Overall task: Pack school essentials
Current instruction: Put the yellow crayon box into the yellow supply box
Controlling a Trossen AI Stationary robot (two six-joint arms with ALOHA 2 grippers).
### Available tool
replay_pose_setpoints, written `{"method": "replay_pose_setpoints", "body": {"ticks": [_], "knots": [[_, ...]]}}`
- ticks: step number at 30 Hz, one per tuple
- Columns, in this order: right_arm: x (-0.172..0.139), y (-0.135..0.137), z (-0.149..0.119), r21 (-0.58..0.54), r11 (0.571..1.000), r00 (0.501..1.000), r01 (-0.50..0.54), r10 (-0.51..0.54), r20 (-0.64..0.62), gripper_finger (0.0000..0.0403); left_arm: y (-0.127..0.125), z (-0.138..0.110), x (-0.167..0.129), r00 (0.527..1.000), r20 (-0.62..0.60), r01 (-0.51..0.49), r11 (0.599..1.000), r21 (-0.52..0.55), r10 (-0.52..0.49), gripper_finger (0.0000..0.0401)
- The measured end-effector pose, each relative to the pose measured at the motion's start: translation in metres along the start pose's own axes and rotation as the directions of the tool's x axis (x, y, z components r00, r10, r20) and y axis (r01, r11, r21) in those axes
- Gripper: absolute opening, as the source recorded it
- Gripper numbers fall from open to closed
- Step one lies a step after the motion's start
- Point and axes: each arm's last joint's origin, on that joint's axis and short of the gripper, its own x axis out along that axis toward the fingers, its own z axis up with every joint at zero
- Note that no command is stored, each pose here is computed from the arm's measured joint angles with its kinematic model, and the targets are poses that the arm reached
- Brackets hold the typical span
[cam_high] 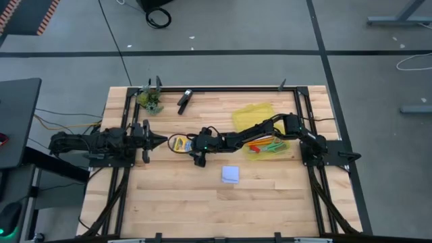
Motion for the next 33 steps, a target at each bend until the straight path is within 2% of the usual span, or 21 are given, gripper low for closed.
{"method": "replay_pose_setpoints", "body": {"ticks": [11, 18, 25, 33], "knots": [[-0.003, -0.002, 0.002, -0.045, 0.999, 1.000, 0.016, -0.016, -0.003, 0.0360, 0.000, 0.000, 0.000, 1.000, 0.000, 0.000, 1.000, 0.000, 0.000, 0.0035], [-0.021, -0.006, 0.019, -0.066, 0.997, 0.999, 0.033, -0.031, 0.022, 0.0360, 0.000, 0.000, 0.000, 1.000, -0.001, 0.001, 1.000, 0.000, -0.001, 0.0025], [-0.041, -0.009, 0.033, -0.073, 0.997, 0.999, 0.038, -0.037, 0.016, 0.0360, 0.000, 0.000, 0.000, 1.000, -0.001, 0.000, 1.000, 0.000, 0.000, 0.0033], [-0.041, -0.010, 0.028, -0.070, 0.996, 0.998, 0.048, -0.050, -0.033, 0.0360, 0.000, 0.000, 0.000, 1.000, 0.000, 0.000, 1.000, 0.000, 0.000, 0.0032]]}}
